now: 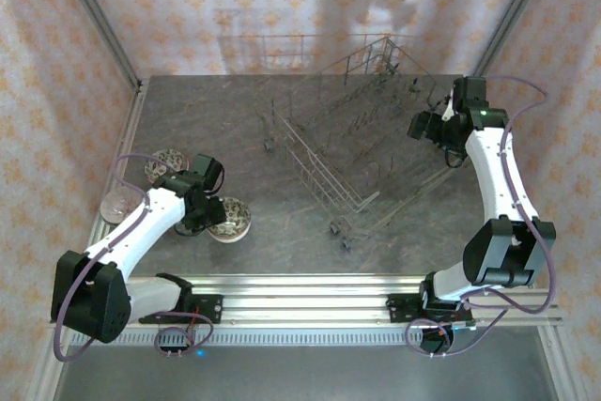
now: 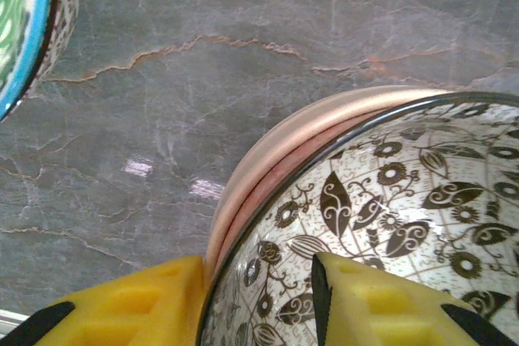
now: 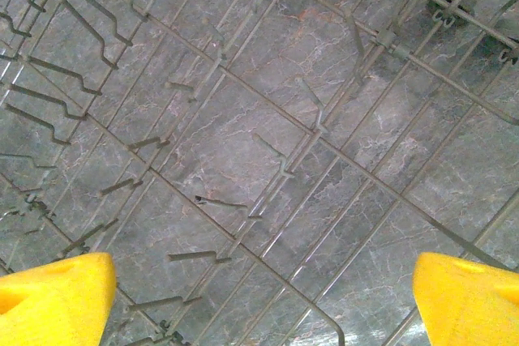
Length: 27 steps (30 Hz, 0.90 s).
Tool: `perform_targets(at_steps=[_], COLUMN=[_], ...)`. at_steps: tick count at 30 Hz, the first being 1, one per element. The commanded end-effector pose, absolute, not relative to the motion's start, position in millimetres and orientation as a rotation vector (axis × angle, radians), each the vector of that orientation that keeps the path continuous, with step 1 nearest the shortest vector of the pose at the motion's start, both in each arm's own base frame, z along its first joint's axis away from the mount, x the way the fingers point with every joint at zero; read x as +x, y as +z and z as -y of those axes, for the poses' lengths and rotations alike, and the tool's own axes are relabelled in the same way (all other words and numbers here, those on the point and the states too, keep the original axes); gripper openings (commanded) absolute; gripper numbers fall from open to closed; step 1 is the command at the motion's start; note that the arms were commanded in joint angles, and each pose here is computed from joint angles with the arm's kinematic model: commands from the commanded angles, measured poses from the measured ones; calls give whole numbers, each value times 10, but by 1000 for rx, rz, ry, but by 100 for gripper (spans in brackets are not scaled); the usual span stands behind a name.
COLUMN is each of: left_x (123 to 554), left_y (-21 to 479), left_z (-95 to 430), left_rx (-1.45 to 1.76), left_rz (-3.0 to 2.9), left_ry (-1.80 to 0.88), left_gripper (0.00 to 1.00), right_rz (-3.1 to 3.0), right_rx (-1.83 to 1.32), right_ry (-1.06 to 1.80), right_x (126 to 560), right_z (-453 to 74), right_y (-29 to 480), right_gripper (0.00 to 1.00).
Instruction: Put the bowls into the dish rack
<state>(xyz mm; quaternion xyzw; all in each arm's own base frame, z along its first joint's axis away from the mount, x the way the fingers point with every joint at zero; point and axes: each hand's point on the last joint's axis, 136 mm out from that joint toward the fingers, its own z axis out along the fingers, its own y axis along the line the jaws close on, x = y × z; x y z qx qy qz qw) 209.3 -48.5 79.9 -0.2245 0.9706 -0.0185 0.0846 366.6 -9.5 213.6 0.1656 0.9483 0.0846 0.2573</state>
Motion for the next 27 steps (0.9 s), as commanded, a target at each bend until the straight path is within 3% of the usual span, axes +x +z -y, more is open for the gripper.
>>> perform_targets(at_steps=[1, 4, 9, 12, 16, 27], left_x=[2148, 2134, 2127, 2125, 2131, 2125], left_y=[917, 938, 879, 844, 846, 872], left_z=[498, 470, 485, 496, 498, 510], left_rx=[-651, -646, -645, -647, -649, -637], left_rz=[-2882, -2879, -2893, -2898, -2890, -2881], left_ry=[-79, -59, -64, -71, -78, -98], left_gripper=[42, 56, 55, 51, 38, 21], right_rz=[-2607, -2611, -2620, -2622, -2625, -2629], right_rx=[456, 452, 445, 445, 444, 447], right_ry=[250, 252, 258, 258, 259, 259], right_x=[3647, 3652, 3662, 3665, 3660, 3653], right_z=[41, 28, 5, 2, -2, -11], right_y=[2030, 2027, 2020, 2019, 2006, 1999], right_gripper=[94, 94, 94, 94, 94, 94])
